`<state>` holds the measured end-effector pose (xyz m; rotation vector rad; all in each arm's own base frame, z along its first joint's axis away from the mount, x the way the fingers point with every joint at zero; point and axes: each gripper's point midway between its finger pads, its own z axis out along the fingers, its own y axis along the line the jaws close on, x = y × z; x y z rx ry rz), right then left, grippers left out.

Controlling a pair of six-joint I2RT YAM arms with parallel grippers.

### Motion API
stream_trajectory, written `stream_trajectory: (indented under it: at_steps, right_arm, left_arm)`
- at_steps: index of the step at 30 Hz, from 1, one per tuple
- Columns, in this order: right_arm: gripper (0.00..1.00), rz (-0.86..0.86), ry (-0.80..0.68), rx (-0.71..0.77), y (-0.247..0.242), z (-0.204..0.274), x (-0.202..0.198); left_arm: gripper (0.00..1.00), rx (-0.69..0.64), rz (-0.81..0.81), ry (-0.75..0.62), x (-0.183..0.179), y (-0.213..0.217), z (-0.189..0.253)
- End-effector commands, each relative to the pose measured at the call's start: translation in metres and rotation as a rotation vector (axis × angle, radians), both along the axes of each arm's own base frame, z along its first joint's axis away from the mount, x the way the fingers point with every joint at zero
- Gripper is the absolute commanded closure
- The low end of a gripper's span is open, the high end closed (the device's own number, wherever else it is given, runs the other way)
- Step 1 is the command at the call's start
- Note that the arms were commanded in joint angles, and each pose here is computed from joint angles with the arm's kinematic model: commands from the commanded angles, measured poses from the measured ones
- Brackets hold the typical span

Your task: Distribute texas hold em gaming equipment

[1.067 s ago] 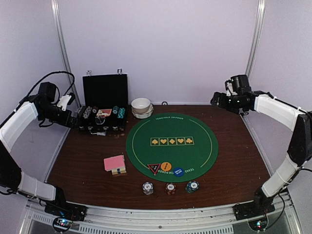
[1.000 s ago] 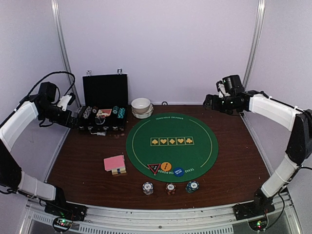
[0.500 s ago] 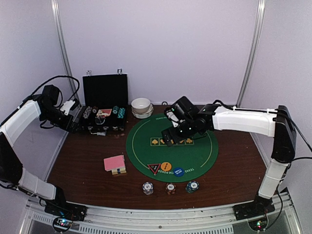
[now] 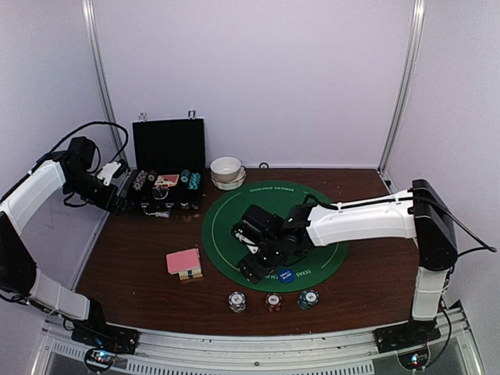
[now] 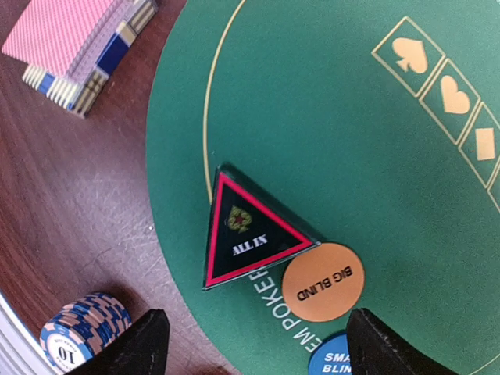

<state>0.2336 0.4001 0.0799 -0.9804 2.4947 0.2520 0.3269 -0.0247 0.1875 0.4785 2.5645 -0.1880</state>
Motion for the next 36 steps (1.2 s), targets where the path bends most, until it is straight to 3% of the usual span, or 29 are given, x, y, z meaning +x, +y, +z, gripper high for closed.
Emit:
stream_trajectory:
  at_steps: [1,10,28,36]
  right_arm:
    - [0.23,0.008,0.036,-0.034,0.006,-0.015,-0.017]
    - [0.43,0.023,0.069,-0.061,0.015,-0.039,-0.025]
    - [0.57,-0.004,0.052,-0.089,0.029,-0.059,-0.006]
    - [0.6,-0.07,0.041,-0.119,0.015,-0.067,0.026]
  left_arm:
    - [0.02,-0.012,-0.009,-0.04,0.002,-0.001,0.015]
    - [0.03,-0.014,-0.011,-0.061,0.0,-0.002,0.023]
    - [0.02,-0.014,0.003,-0.081,0.001,-0.001,0.031]
    - [0.02,-0.029,0.0,-0.086,0.002,-0.003,0.034]
